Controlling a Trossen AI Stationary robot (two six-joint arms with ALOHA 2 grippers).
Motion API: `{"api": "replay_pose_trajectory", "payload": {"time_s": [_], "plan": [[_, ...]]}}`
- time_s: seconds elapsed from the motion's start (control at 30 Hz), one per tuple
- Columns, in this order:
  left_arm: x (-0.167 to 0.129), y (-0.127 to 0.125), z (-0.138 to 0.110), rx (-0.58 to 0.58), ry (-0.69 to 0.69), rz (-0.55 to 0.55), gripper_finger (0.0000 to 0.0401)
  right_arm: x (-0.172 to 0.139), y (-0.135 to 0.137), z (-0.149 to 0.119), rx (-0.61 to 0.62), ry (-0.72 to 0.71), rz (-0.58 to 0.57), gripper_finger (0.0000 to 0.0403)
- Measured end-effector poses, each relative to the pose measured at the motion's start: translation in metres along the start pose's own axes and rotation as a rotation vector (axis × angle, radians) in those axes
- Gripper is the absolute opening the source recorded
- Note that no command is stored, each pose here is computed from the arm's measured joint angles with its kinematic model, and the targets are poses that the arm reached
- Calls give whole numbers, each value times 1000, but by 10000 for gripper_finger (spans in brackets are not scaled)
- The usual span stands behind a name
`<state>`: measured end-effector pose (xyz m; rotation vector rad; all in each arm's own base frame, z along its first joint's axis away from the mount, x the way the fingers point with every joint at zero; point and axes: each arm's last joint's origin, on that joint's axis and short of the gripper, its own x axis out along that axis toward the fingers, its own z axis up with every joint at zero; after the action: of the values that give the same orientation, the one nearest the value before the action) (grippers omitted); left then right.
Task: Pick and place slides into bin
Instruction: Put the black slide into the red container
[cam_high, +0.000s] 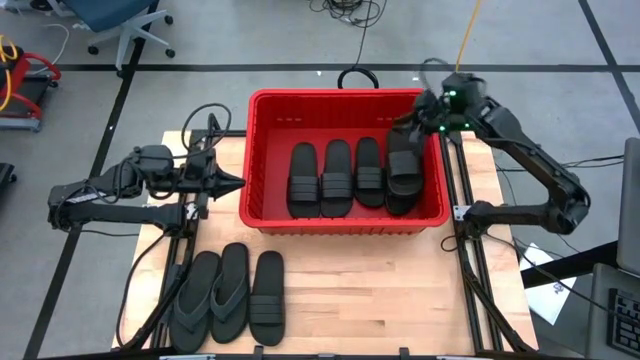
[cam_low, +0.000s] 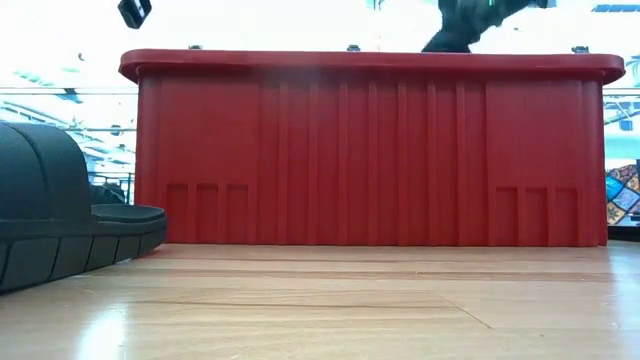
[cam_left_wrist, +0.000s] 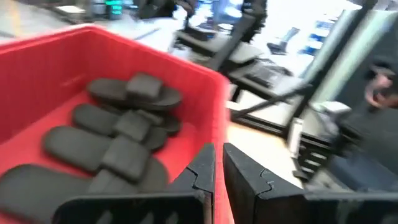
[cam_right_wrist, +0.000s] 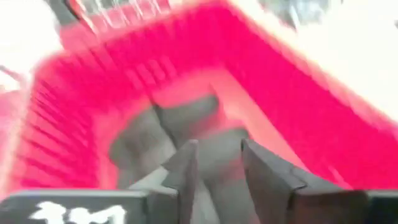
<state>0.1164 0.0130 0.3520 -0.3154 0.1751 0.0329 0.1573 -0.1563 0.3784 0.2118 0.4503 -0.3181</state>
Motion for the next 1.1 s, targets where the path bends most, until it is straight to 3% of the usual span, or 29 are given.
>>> {"api": "replay_pose_trajectory", "payload": {"time_s": [0.1, 0.2, 0.33, 0.5, 0.7, 0.97, 1.1], "plan": [[0, -3, -2, 8, 38, -103, 26, -10, 20, 13, -54, -129, 25, 56], [0, -5, -2, -40, 66, -172, 26, -17, 37, 14, -122, -152, 39, 10], [0, -8, -3, -15, 85, -237, 26, -35, 48, 11, -88, -172, 124, 10], [-1, -14, -5, 149, 81, -300, 26, -52, 58, 0, -24, -216, 249, 2], [12, -22, -3, 144, 76, -371, 4, -60, 63, -30, -1, -279, 292, 0], [54, -35, -8, 135, 52, -177, 1, -53, 67, -68, 18, -365, 524, 0], [78, -52, 3, 135, -155, -127, 0, -59, 72, -85, 34, -323, 634, 0]]}}
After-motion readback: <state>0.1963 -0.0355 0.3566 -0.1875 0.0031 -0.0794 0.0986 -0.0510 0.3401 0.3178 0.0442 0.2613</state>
